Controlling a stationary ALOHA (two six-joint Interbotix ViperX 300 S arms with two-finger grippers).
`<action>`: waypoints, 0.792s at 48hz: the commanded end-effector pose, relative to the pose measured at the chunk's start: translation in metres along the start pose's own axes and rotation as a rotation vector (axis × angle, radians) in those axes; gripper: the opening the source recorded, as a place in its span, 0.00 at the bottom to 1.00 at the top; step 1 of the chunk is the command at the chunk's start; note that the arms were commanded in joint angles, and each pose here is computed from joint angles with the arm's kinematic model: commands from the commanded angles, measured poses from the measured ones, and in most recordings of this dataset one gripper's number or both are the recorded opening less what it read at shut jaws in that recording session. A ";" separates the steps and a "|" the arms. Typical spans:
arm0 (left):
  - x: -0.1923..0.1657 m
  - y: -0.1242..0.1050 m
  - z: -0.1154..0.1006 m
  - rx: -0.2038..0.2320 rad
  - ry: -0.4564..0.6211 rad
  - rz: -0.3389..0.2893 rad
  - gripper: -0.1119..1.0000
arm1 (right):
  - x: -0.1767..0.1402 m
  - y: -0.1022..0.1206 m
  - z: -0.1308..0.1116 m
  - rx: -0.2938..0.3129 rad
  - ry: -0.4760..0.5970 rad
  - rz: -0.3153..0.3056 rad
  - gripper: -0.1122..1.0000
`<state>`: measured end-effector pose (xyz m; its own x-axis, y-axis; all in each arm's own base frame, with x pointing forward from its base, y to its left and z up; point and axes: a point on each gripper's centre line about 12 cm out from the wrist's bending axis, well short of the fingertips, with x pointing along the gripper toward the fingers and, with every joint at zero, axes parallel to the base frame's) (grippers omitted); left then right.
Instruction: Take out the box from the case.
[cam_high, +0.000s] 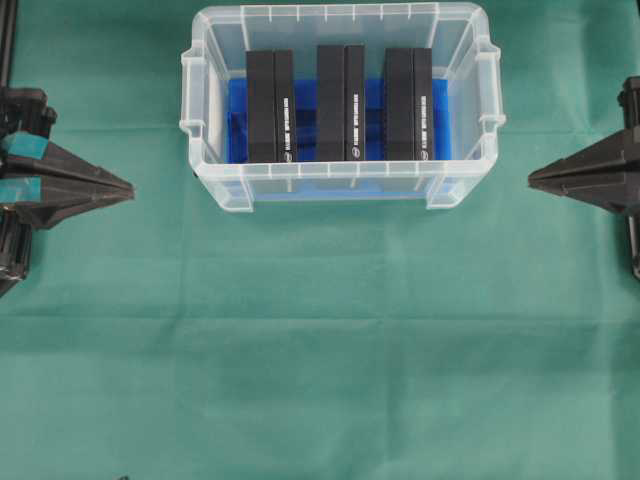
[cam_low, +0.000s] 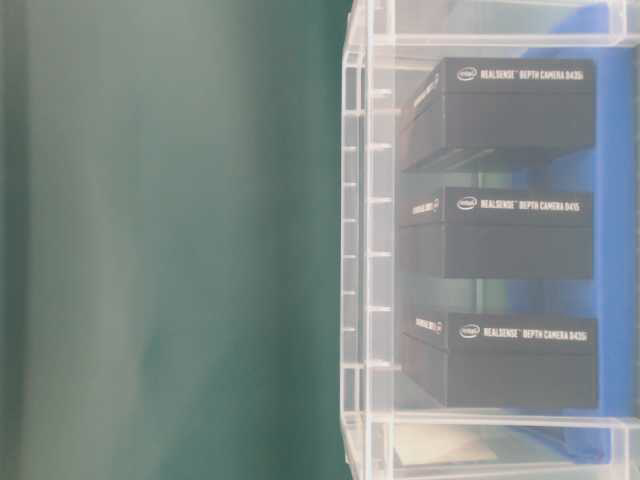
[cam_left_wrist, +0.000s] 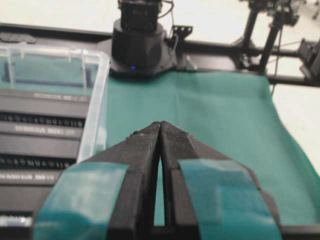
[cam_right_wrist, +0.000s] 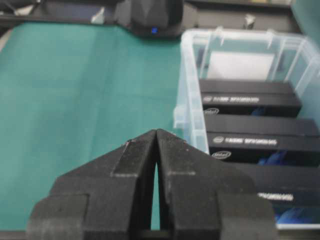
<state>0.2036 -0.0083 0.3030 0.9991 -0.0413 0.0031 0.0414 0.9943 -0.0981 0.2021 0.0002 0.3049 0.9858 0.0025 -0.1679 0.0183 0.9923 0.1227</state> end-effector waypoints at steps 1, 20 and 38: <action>0.004 -0.005 0.022 0.000 -0.019 -0.014 0.11 | 0.000 0.002 0.016 0.029 0.008 0.001 0.12; -0.002 -0.014 0.046 -0.014 0.305 -0.009 0.11 | -0.003 0.007 0.038 0.103 0.278 -0.030 0.12; -0.025 -0.015 0.055 -0.157 0.594 0.064 0.11 | -0.006 0.007 0.044 0.161 0.632 -0.114 0.12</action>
<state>0.1817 -0.0160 0.3513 0.8444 -0.0706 -0.5311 -0.0582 0.9733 -0.2220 0.2031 0.0026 0.3416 0.7284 0.0232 -0.6847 0.1744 0.9602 0.2181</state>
